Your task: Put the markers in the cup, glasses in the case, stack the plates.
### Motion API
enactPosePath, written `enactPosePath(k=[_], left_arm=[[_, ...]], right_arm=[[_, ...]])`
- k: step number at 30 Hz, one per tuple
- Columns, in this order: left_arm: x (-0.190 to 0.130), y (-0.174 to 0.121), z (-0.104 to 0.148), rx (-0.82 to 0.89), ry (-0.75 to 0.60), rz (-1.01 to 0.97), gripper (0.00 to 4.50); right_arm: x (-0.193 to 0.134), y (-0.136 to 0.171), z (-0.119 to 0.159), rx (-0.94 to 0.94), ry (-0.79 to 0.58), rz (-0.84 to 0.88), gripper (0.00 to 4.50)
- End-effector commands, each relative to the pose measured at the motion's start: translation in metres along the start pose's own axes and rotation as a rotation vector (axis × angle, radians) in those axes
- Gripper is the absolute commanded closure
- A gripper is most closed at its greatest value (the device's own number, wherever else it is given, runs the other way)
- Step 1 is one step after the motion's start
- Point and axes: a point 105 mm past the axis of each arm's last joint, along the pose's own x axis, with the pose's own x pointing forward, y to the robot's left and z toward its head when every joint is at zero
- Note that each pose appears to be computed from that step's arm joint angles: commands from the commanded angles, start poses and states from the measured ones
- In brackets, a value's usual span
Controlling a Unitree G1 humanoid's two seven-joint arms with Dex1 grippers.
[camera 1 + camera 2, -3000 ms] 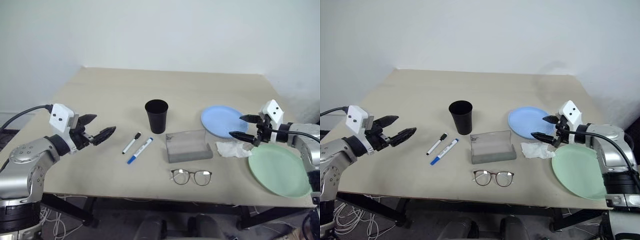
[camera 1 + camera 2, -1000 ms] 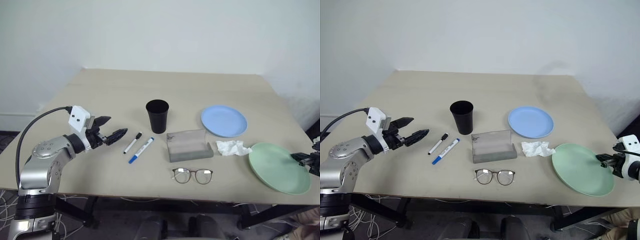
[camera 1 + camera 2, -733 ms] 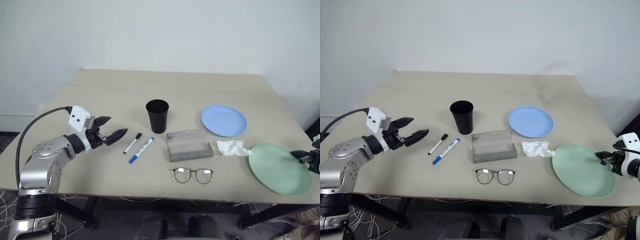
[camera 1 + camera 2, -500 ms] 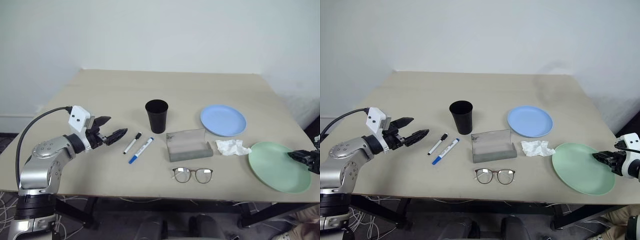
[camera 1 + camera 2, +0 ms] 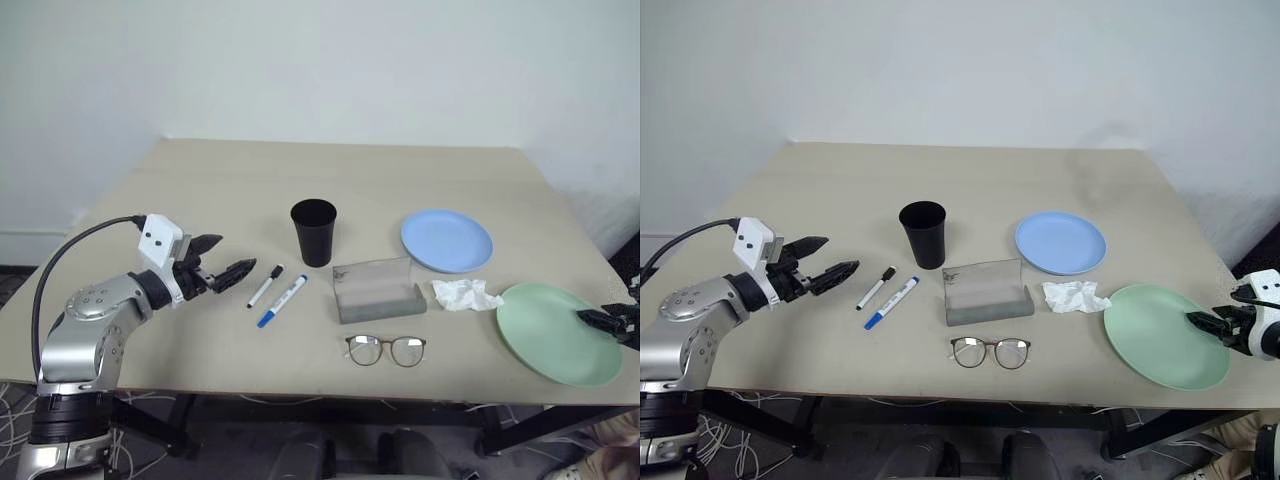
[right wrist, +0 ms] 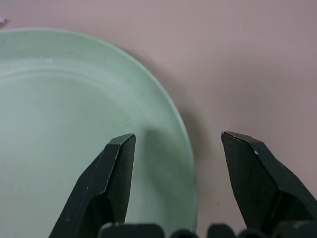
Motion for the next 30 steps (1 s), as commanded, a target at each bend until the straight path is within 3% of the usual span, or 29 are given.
enactPosePath(k=[1, 8, 21, 30], left_arm=[[-0.004, 0.001, 0.015, 0.031, -0.050, 0.013, 0.00], [-0.004, 0.000, 0.014, 0.027, -0.048, 0.015, 0.00], [-0.003, 0.000, 0.013, 0.028, -0.046, 0.011, 0.00], [-0.002, 0.000, 0.012, 0.036, -0.040, 0.014, 0.00]], right_arm=[[-0.010, -0.011, 0.016, -0.032, -0.031, -0.041, 2.09], [-0.010, -0.013, 0.015, -0.029, -0.024, -0.051, 4.49], [-0.015, -0.016, 0.025, 0.027, -0.069, -0.045, 4.49], [-0.036, -0.034, 0.056, 0.180, -0.249, -0.100, 4.49]])
